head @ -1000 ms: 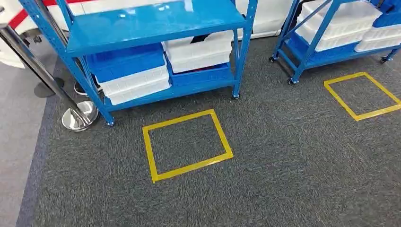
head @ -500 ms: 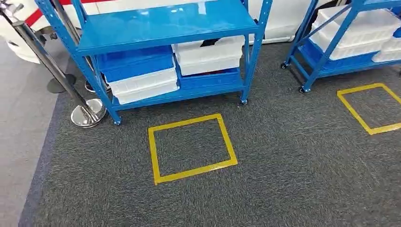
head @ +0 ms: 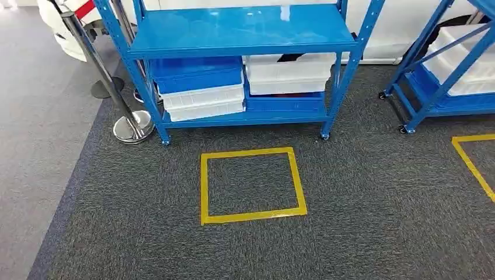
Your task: Take the parts from the cabinet and place them on the table.
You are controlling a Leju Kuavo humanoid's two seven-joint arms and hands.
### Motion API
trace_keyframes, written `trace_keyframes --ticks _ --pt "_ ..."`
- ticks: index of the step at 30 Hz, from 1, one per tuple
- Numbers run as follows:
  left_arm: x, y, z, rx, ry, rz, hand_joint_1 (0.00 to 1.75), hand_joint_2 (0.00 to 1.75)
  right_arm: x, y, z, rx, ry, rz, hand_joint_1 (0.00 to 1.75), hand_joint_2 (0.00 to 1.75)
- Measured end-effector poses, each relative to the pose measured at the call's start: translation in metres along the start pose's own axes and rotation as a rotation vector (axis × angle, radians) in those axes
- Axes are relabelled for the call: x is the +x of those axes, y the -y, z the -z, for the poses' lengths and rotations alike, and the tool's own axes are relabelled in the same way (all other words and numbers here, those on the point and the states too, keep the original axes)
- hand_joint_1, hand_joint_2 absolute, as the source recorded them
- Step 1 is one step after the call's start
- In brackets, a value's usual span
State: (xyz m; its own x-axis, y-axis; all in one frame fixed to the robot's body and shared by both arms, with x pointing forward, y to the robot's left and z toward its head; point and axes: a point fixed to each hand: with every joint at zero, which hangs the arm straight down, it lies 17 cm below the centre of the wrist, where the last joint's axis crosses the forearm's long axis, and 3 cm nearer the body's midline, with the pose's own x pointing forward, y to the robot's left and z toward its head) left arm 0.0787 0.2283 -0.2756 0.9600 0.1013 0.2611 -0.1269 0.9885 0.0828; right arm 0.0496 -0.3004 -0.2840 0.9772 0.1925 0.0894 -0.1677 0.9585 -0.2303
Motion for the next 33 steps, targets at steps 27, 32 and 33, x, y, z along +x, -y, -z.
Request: trace_keyframes --ticks 27,32,33 --pt "-0.0015 0.003 -0.0008 -0.005 -0.001 -0.002 0.0 0.0 -0.0047 0.0058 0.001 -0.018 -0.001 0.068 0.0 0.0" --pt "0.0007 0.0051 -0.0008 -0.019 0.003 0.008 0.0 0.0 -0.0006 0.0078 0.0014 -0.022 -0.004 0.097 0.0 0.0" --pt "-0.0012 0.0056 -0.0012 -0.023 0.002 0.014 0.0 0.0 -0.0016 0.008 0.0014 -0.024 -0.007 0.101 0.0 0.0"
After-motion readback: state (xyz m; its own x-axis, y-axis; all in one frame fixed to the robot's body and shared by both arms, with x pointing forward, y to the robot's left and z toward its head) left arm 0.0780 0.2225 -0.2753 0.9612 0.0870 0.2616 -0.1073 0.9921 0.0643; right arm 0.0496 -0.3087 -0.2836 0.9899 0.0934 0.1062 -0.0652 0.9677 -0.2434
